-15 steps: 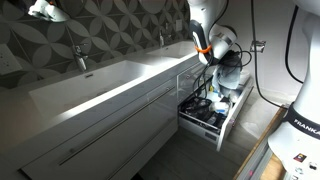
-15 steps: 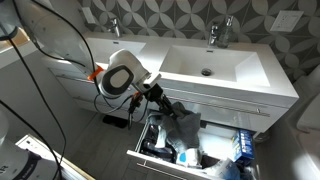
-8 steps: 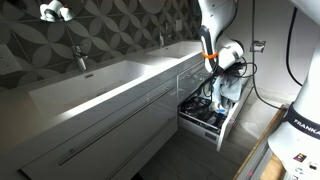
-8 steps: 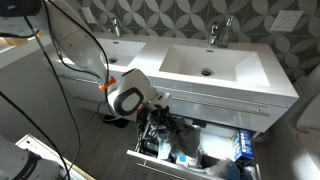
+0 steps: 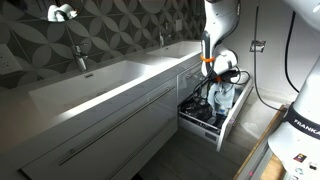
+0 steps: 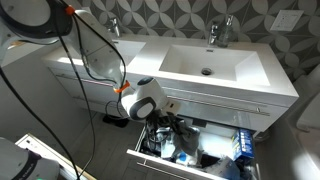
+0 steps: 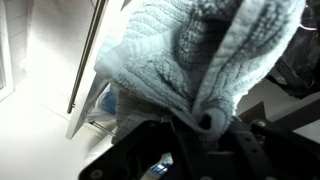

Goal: Put the blue towel in the open drawer

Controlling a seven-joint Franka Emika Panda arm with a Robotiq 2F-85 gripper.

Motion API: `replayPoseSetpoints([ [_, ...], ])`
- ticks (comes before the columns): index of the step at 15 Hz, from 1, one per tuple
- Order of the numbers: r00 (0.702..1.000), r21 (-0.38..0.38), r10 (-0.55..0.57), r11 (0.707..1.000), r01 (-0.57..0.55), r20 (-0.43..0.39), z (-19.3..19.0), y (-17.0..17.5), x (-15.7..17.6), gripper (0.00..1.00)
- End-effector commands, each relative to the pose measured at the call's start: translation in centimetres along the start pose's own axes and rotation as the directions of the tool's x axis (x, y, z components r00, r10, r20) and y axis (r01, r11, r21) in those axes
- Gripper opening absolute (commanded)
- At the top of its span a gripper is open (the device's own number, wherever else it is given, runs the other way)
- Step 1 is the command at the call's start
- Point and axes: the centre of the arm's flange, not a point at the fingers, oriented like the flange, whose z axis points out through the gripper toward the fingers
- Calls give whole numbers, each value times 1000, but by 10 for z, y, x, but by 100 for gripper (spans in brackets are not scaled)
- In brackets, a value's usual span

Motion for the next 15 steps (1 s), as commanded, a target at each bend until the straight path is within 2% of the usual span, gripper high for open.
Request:
replayPoseSetpoints([
  [1,999,-19,-16,1000,17,43,52,-20,26,6],
  [3,998,-38,-3,999,5,60,72,-28,35,6],
  [4,998,-27,-19,999,21,58,43,-16,12,25],
  [7,998,-37,-25,999,27,59,61,-23,19,25],
  [11,998,-38,-25,999,27,57,63,-24,19,25],
  [12,997,-49,-49,997,52,65,69,-27,19,6],
  [14,996,-47,-60,997,63,64,87,-36,19,6],
  [15,993,-45,-71,996,75,90,96,-40,17,6],
])
